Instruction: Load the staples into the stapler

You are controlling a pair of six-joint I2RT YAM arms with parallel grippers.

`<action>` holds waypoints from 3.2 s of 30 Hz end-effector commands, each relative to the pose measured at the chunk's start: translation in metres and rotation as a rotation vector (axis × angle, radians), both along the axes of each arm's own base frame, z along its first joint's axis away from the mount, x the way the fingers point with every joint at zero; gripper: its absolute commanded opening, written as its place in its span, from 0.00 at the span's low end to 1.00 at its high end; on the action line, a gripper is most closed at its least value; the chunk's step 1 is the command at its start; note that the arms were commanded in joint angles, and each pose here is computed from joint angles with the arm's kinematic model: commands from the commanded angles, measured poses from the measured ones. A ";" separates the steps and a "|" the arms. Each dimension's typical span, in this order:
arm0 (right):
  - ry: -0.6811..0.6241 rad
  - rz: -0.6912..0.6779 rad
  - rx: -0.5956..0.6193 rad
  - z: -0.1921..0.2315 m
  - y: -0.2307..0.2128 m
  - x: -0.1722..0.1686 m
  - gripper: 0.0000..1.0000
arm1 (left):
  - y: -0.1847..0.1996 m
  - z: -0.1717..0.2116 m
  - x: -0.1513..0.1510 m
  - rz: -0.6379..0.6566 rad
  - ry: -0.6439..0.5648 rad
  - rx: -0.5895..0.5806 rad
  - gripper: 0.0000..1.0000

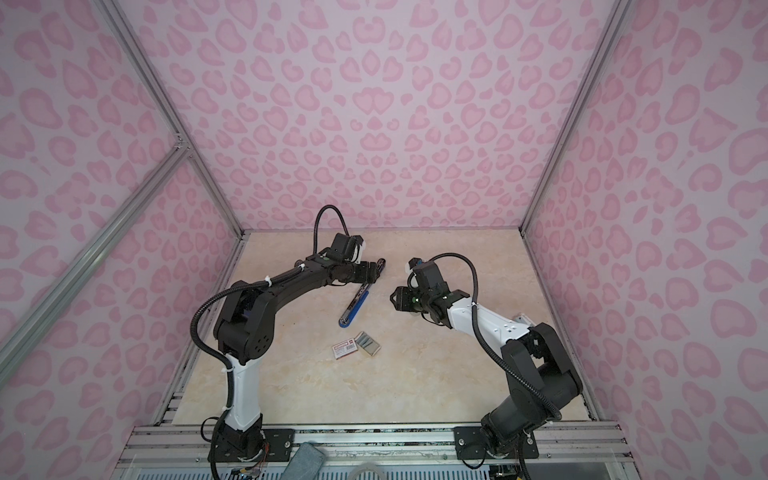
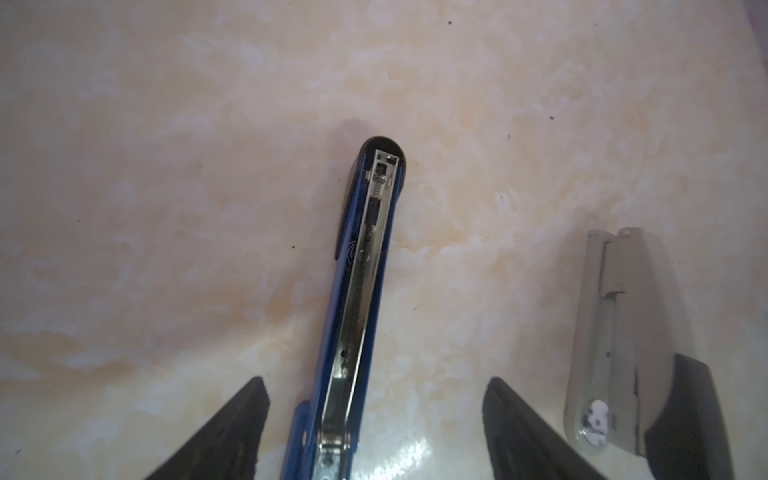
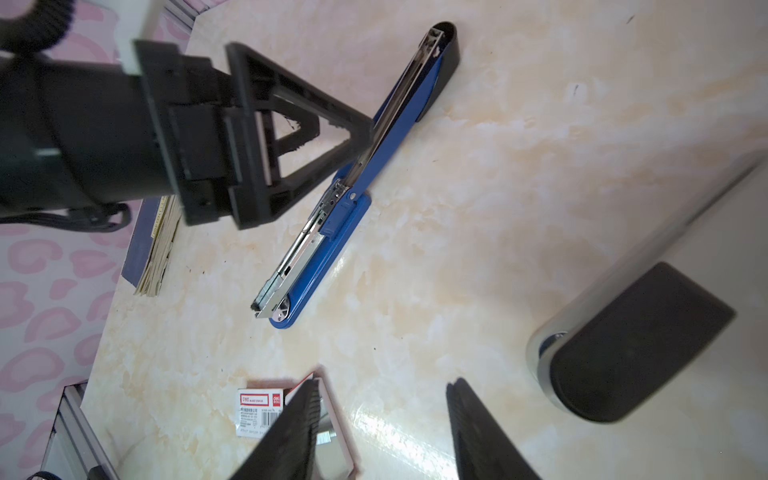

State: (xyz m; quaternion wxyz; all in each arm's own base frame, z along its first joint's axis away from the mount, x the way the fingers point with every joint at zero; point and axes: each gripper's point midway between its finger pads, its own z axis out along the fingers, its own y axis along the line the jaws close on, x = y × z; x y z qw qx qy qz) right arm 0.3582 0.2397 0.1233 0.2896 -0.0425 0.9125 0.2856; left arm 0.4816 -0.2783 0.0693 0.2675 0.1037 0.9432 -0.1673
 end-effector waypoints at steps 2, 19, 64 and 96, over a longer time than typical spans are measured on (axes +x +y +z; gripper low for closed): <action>-0.006 -0.007 0.024 0.002 0.004 0.005 0.52 | 0.009 -0.020 -0.002 -0.039 0.029 0.123 0.72; 0.048 -0.153 0.149 -0.008 0.020 0.090 0.48 | 0.006 -0.045 -0.027 -0.159 0.033 0.208 0.38; 0.168 -0.111 0.538 -0.036 0.064 0.173 0.48 | -0.004 0.000 -0.057 -0.254 -0.153 0.036 0.04; 0.142 -0.084 0.558 -0.034 0.064 0.170 0.33 | -0.009 0.011 -0.053 -0.259 -0.177 0.019 0.08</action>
